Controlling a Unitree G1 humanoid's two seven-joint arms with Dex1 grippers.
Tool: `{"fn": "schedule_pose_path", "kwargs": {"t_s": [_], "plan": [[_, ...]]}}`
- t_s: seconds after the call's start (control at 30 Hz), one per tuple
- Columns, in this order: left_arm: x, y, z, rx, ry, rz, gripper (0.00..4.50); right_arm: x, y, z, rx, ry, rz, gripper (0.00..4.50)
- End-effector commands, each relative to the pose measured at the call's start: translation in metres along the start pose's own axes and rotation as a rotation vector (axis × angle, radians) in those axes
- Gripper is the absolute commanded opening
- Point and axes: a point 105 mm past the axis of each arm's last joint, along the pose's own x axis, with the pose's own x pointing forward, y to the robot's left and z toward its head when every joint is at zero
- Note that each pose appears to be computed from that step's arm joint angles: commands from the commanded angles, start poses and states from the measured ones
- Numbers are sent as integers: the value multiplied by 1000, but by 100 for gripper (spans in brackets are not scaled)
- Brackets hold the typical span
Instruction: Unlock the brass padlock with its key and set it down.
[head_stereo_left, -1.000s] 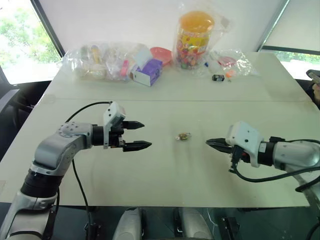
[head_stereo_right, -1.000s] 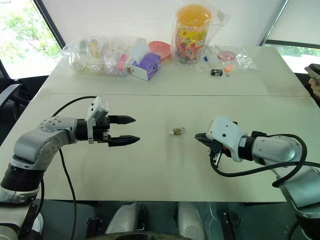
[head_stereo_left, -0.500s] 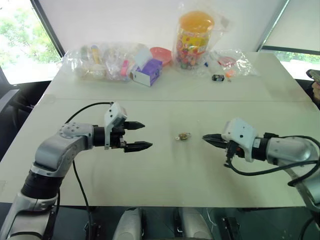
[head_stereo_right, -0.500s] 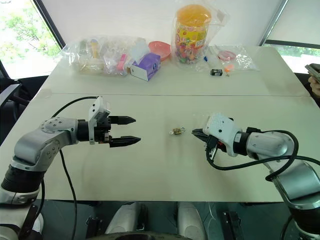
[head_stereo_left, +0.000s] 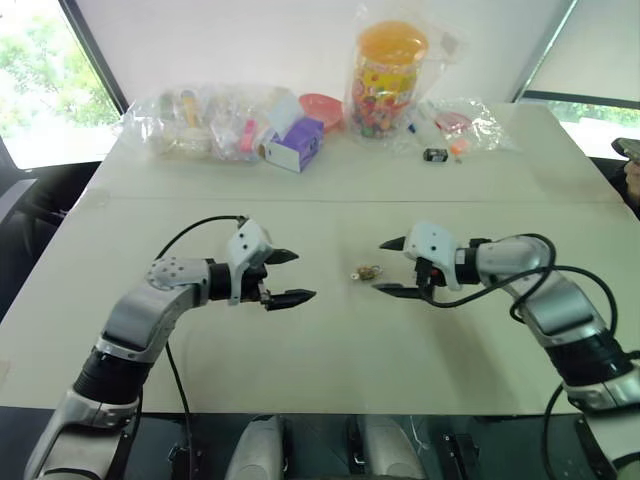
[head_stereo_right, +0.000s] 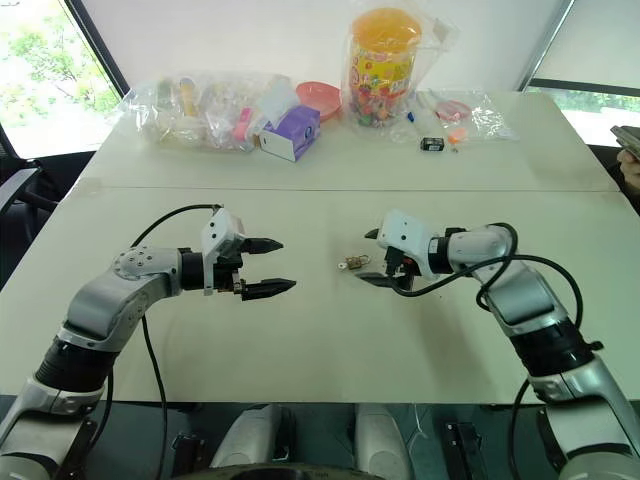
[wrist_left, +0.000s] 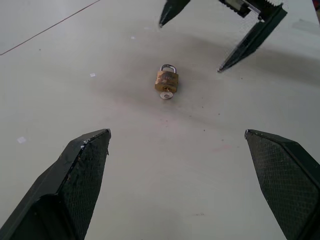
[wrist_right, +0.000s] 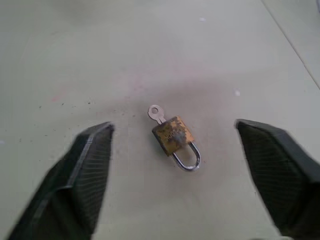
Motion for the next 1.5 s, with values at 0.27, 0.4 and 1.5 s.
{"fn": "schedule_pose_path", "kwargs": {"t_s": [0.27, 0.4, 1.5], "plan": [[-4, -1, 3, 45, -16, 46, 450, 27, -25, -8, 73, -50, 89, 448], [-6, -1, 3, 56, -9, 59, 450, 35, -26, -19, 104, -25, 112, 448], [10, 3, 8, 87, -30, 21, 450, 22, 14, -51, 154, 75, 147, 178]]}}
